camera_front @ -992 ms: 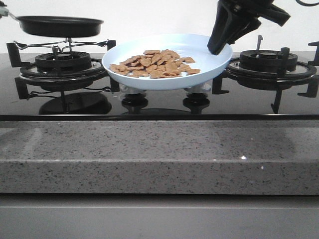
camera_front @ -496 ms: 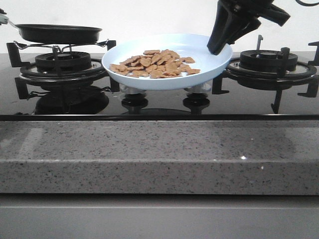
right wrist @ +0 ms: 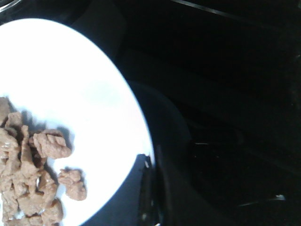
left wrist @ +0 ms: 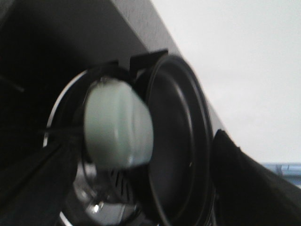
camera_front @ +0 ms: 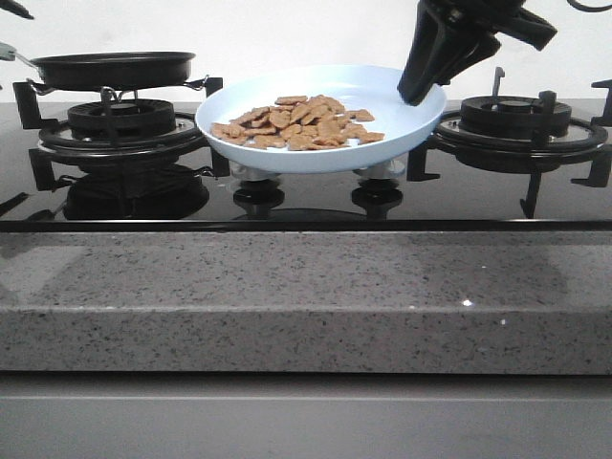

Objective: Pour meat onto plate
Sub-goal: 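Open the left gripper and withdraw it from the pan handle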

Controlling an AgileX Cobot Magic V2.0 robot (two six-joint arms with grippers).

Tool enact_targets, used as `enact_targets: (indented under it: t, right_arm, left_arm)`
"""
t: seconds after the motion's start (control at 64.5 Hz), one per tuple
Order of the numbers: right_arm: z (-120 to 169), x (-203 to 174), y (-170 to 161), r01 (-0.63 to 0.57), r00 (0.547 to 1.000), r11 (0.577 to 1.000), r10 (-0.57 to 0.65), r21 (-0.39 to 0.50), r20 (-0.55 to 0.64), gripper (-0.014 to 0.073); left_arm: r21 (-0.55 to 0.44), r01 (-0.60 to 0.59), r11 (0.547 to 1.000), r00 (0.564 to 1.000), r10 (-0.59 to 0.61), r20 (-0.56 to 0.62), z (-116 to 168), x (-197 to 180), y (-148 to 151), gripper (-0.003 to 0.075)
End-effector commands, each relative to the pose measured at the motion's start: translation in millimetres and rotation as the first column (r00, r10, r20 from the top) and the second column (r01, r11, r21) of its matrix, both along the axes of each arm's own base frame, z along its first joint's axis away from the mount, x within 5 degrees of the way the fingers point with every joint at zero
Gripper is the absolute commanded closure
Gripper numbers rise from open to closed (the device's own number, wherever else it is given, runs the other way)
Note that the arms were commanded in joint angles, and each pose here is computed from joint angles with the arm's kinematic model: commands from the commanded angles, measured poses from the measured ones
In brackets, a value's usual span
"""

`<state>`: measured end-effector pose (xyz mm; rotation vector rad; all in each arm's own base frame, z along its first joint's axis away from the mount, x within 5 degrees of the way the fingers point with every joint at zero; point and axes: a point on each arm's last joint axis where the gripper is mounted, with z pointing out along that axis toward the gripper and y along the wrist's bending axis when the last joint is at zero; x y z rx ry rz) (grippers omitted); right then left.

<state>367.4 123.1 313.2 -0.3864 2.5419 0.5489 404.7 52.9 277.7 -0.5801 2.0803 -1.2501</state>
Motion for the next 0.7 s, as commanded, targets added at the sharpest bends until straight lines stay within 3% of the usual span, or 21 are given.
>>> enact_targets:
  t: [0.0, 0.109, 0.233, 0.574, 0.682]
  right_arm:
    - [33.5, -7.6, -1.6, 0.015, 0.994, 0.998, -0.021, 0.061, 0.108, 0.0654]
    - [33.5, -7.6, -1.6, 0.015, 0.994, 0.998, -0.021, 0.061, 0.108, 0.0654]
    - [33.5, -7.6, -1.6, 0.015, 0.994, 0.998, -0.021, 0.061, 0.108, 0.0654]
    - [33.5, -7.6, -1.6, 0.015, 0.994, 0.998, -0.021, 0.061, 0.108, 0.0654]
    - [33.5, -7.6, -1.6, 0.015, 0.994, 0.998, -0.021, 0.061, 0.108, 0.0654]
  left_arm:
    - [-0.013, 0.064, 0.998, 0.995, -0.063, 0.077, 34.4, -11.4, -7.3, 0.0144]
    - [0.003, 0.119, 0.993, 0.990, -0.119, 0.071, 36.3, -16.8, -10.8, 0.0154]
    - [0.055, 0.148, 0.987, 0.986, -0.152, 0.073, 42.8, -24.6, -13.1, 0.0225]
    - [0.121, 0.145, 0.982, 0.976, -0.162, 0.143, 75.9, -49.8, -20.5, 0.0708]
    - [0.158, 0.137, 0.978, 0.970, -0.165, 0.179, 83.9, -66.0, -25.1, 0.0741]
